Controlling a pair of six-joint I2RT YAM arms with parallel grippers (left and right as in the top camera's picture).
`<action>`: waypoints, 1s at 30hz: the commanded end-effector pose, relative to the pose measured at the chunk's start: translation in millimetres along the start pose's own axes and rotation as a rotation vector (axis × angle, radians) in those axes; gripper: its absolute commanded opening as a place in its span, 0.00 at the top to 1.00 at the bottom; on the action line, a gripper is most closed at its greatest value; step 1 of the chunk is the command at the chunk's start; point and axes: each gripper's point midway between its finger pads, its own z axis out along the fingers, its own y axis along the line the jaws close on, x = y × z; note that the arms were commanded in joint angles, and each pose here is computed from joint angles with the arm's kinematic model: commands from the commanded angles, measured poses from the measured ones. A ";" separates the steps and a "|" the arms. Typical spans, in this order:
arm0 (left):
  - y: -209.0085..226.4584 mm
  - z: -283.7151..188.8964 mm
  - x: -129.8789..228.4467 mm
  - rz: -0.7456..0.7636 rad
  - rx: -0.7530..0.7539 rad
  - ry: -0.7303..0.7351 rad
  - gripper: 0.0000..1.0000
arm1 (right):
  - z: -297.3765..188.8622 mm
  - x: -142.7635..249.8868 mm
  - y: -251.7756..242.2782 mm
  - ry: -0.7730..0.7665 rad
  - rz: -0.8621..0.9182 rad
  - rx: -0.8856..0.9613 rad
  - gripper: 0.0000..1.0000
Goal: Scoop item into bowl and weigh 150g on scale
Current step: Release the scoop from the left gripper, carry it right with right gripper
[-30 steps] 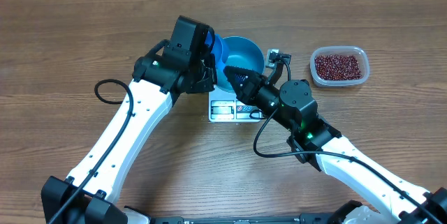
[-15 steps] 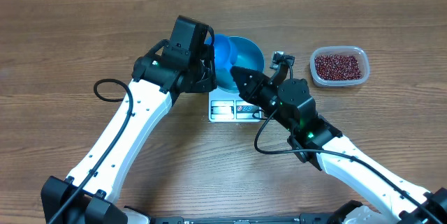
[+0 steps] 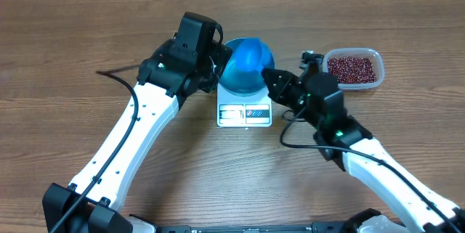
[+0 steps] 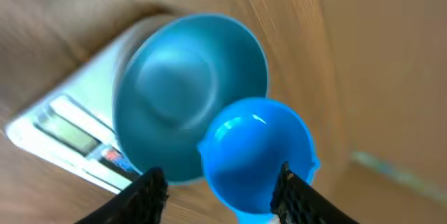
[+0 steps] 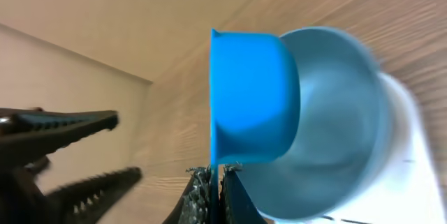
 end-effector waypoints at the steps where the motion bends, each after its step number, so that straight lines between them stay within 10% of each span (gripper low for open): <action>1: -2.1 -1.2 -11.0 0.368 -0.006 -0.042 0.48 | -26.3 -29.8 34.2 -0.032 -0.123 -0.060 0.96; 11: -2.4 -2.1 15.3 0.793 0.053 0.101 0.52 | -76.7 -33.4 22.9 0.044 -0.159 0.012 0.96; 19: -1.5 -2.5 19.6 0.837 0.062 0.121 0.46 | -123.4 -49.8 23.5 0.018 -0.219 -0.049 0.96; 30: 5.2 4.1 50.5 1.015 0.061 0.188 0.79 | -142.3 -44.2 -27.0 0.054 -0.217 0.135 0.96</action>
